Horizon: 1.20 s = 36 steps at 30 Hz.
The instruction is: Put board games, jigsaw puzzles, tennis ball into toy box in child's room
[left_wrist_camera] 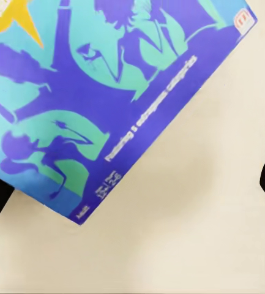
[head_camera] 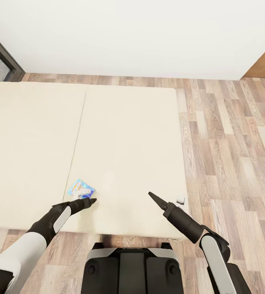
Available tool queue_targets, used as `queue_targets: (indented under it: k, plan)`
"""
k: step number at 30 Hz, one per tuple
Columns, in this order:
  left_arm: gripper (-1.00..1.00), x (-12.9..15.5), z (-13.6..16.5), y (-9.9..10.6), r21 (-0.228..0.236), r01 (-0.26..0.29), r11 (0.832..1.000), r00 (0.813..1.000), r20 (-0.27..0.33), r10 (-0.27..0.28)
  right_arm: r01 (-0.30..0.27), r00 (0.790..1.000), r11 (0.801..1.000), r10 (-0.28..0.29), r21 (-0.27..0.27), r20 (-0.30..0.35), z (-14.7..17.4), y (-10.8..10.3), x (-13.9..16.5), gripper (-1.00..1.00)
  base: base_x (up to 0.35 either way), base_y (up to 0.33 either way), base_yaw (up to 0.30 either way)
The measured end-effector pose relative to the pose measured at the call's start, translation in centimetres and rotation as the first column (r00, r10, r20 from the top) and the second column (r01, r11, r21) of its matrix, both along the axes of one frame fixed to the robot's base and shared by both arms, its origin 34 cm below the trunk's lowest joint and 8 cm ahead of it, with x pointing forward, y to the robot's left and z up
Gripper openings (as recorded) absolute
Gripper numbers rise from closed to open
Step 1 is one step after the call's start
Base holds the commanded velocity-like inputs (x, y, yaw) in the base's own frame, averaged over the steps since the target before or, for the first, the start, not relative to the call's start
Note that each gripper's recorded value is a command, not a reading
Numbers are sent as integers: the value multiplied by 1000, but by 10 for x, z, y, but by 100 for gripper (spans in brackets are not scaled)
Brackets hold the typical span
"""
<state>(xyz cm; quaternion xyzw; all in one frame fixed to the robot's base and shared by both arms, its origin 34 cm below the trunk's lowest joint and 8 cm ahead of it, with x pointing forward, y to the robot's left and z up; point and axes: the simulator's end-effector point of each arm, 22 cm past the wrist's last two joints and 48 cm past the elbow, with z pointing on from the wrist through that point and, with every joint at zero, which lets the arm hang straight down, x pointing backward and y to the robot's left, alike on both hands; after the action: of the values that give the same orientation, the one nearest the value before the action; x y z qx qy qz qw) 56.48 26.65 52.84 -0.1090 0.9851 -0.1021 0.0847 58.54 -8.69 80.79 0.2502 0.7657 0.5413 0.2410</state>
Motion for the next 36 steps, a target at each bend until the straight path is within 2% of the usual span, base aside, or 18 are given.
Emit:
queue_targets:
  k: [21,29,32,36]
  plan:
    - [100,0,0,1,2,0,1000,1000,0,0,-1,1000,1000,1,-2,-1,0,0,-1,100,0,-120,0]
    - [100,6,3,2,2,5,1000,1000,8,-5,0,1000,1000,0,-4,-1,-1,-1,0,100,0,-33,0]
    - [100,12,7,9,7,13,1000,1000,10,-13,-1,1000,1000,1,-6,-1,-1,-1,-1,100,0,-6,0]
    - [100,10,13,27,12,25,1000,999,-43,-24,-3,1000,1000,3,-8,-2,-2,0,-1,100,0,-1,0]
